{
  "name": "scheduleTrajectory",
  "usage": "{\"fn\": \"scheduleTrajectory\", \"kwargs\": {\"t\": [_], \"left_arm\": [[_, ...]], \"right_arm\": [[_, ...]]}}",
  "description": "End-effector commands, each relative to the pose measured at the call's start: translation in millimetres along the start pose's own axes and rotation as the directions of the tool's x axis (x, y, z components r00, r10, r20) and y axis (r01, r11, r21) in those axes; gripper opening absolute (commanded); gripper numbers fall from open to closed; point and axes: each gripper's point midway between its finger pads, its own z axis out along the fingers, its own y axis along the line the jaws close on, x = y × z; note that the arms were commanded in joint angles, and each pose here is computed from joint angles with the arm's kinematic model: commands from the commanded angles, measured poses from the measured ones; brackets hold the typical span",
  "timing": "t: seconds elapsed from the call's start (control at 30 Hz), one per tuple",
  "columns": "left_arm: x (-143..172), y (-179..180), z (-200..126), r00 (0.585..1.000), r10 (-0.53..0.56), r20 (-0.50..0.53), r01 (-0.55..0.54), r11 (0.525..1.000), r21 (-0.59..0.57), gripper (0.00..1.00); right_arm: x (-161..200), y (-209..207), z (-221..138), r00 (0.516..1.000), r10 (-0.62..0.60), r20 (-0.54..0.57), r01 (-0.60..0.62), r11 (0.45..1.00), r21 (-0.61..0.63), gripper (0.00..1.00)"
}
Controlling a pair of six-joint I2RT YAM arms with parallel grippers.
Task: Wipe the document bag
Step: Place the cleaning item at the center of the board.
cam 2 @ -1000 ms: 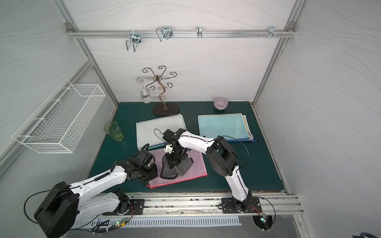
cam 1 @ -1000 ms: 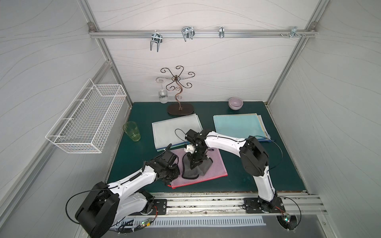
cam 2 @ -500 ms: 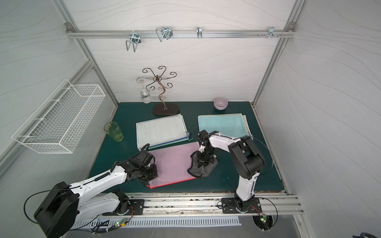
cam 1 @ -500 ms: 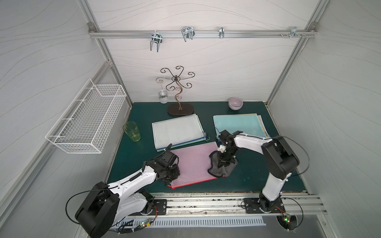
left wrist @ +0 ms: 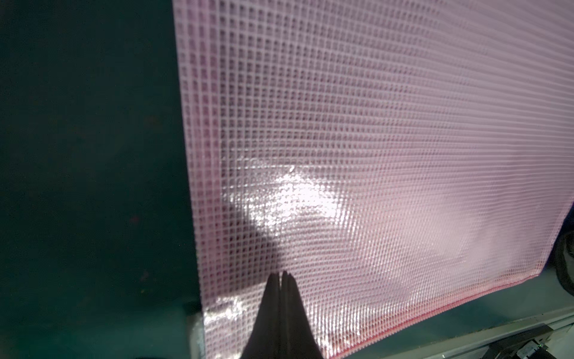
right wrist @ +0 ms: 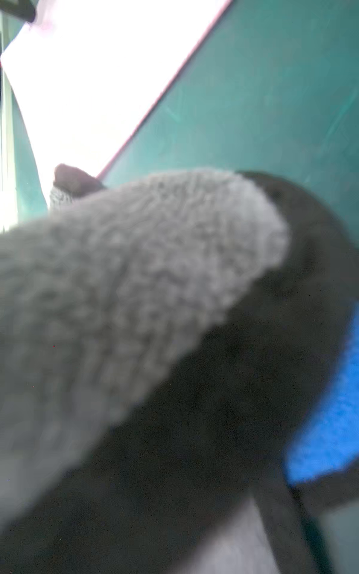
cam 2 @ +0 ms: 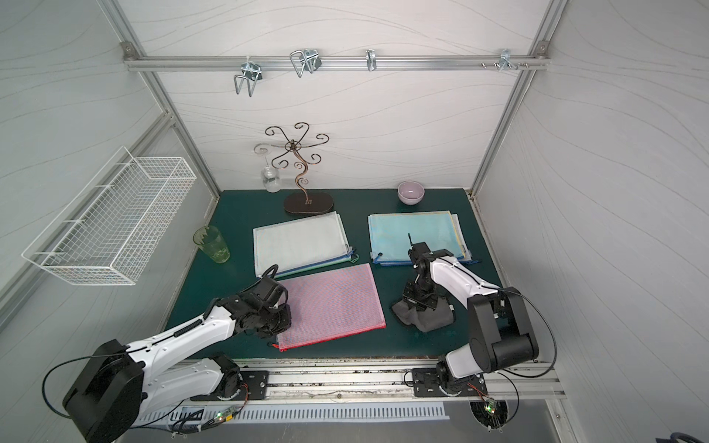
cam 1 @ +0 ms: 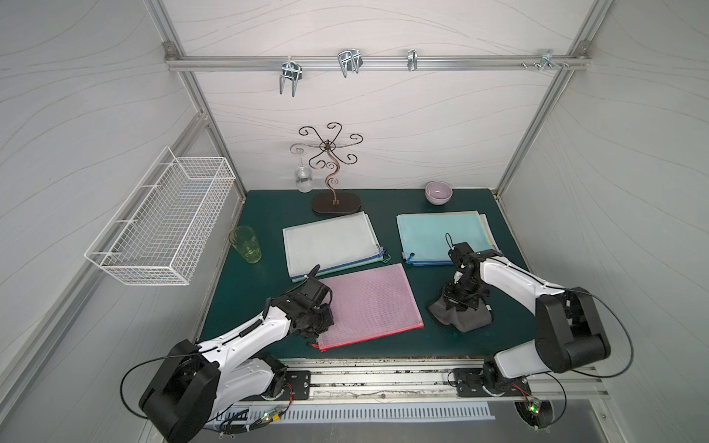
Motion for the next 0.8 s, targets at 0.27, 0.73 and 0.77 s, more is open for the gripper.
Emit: {"fn": "scheduleTrajectory", "kwargs": {"t": [0.27, 0.73, 0.77], "left_arm": [[-33, -50, -51, 0.987, 0.088, 0.136, -0.104, 0.988, 0.117, 0.0], [-22, -229, -80, 0.873, 0.44, 0.21, -0.486, 0.752, 0.446, 0.0], [-13, -245, -76, 0.851, 0.484, 0.206, -0.52, 0.718, 0.462, 0.0]], "right_arm": [[20, -6, -46, 0.997, -0.014, 0.08, 0.017, 0.999, -0.032, 0.99], [11, -8, -22, 0.996, 0.042, 0.082, -0.04, 0.999, -0.022, 0.99], [8, -6, -17, 0.996, 0.044, 0.077, -0.043, 0.999, -0.025, 0.99]]}}
